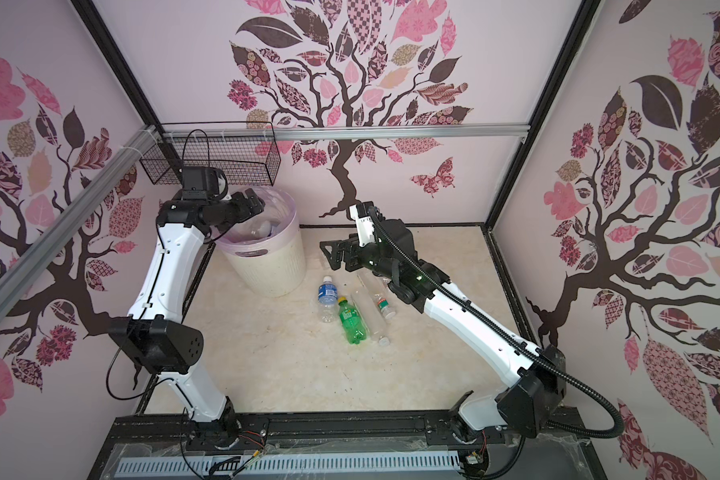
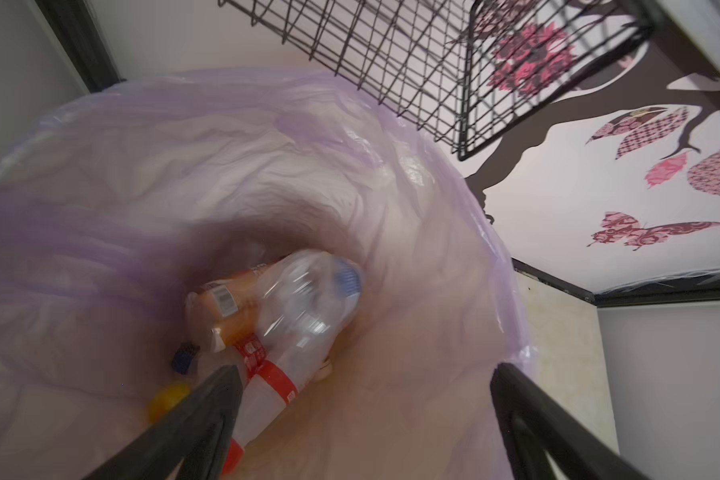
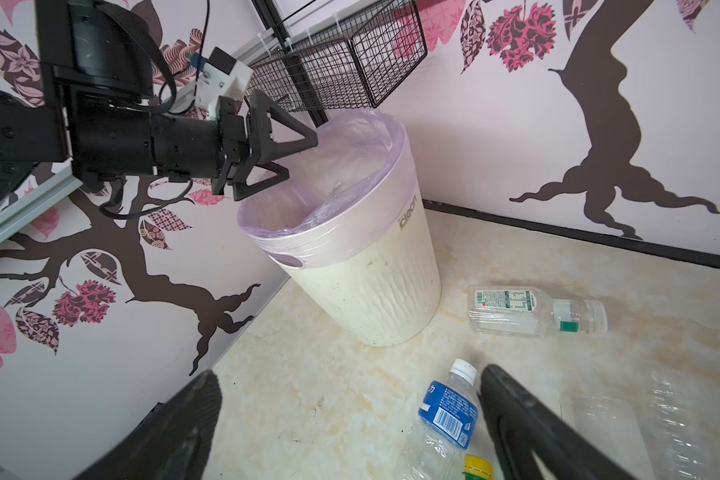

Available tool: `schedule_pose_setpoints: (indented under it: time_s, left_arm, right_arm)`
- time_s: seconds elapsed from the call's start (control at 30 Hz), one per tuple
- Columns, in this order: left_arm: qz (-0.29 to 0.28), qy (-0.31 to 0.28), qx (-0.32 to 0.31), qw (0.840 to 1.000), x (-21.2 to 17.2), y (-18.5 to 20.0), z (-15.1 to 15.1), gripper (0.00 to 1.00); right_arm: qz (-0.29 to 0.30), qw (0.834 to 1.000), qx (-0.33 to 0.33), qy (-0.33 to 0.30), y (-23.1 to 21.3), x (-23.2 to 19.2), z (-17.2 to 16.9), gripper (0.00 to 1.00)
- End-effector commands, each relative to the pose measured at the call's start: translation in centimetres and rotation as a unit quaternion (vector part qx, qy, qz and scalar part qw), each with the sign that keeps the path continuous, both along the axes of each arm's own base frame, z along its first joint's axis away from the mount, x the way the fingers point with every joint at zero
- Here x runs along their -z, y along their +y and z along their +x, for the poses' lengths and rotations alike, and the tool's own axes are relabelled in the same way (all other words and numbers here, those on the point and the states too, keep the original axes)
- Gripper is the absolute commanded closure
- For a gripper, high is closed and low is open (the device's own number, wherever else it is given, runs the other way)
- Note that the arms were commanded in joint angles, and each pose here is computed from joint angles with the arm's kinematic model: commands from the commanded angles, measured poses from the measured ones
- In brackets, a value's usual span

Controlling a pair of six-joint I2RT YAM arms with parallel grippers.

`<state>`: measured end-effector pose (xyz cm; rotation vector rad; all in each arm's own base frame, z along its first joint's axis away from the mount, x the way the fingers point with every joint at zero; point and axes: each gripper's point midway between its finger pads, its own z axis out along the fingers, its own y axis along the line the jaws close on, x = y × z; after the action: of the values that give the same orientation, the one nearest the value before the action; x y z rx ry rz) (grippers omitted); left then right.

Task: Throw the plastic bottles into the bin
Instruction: 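Move both grippers back down toward the remaining bottles, then lower the right gripper onto the frosted clear bottle and close it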

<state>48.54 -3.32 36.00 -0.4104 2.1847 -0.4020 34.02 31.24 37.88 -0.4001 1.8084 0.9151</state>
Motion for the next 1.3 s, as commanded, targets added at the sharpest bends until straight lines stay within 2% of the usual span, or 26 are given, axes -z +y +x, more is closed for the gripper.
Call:
schedule_pose_setpoints:
  time_s: [0.0,0.17,0.33,0.47,0.6,0.83,0.97,1.1,1.27]
  left_arm:
    - [-0.004,-0.101,0.023,0.995,-8.0,-1.8,-3.8,0.02]
    - [0.008,-0.112,0.068,0.991,-9.0,-5.5,-6.0,0.02]
    - [0.02,-0.118,0.119,0.986,-8.2,-10.2,-8.4,0.02]
    - [0.025,-0.101,0.158,0.982,-5.0,-13.9,-10.4,0.02]
    - [-0.025,-0.063,0.189,0.98,-0.9,-16.4,-11.8,0.02]
    - [-0.02,-0.015,0.241,0.97,4.9,-21.0,-15.1,0.02]
    - [-0.032,0.007,0.253,0.967,7.4,-22.5,-16.7,0.02]
    - [-0.102,0.03,0.266,0.958,10.2,-24.0,-17.9,0.02]
    - [-0.109,0.046,0.253,0.96,12.3,-23.4,-18.6,0.02]
  right_arm:
    - [-0.002,1.0,0.002,-0.003,-0.2,-0.1,-0.2,0.0]
    - [-0.005,1.0,0.014,0.006,-0.5,0.8,0.1,0.0]
    - [-0.018,0.999,0.034,0.021,-1.3,2.2,0.2,0.01]
    - [-0.038,0.997,0.062,0.039,-2.8,4.3,0.0,0.0]
    - [-0.045,0.994,0.079,0.066,-5.2,7.1,-1.0,0.0]
    - [-0.119,0.976,0.131,0.124,-10.4,15.7,-4.1,0.0]
    - [-0.149,0.965,0.144,0.158,-12.2,20.3,-5.7,0.0]
    - [-0.158,0.959,0.143,0.186,-12.6,23.7,-6.6,0.04]
    - [-0.189,0.948,0.146,0.212,-12.9,27.2,-6.8,0.06]
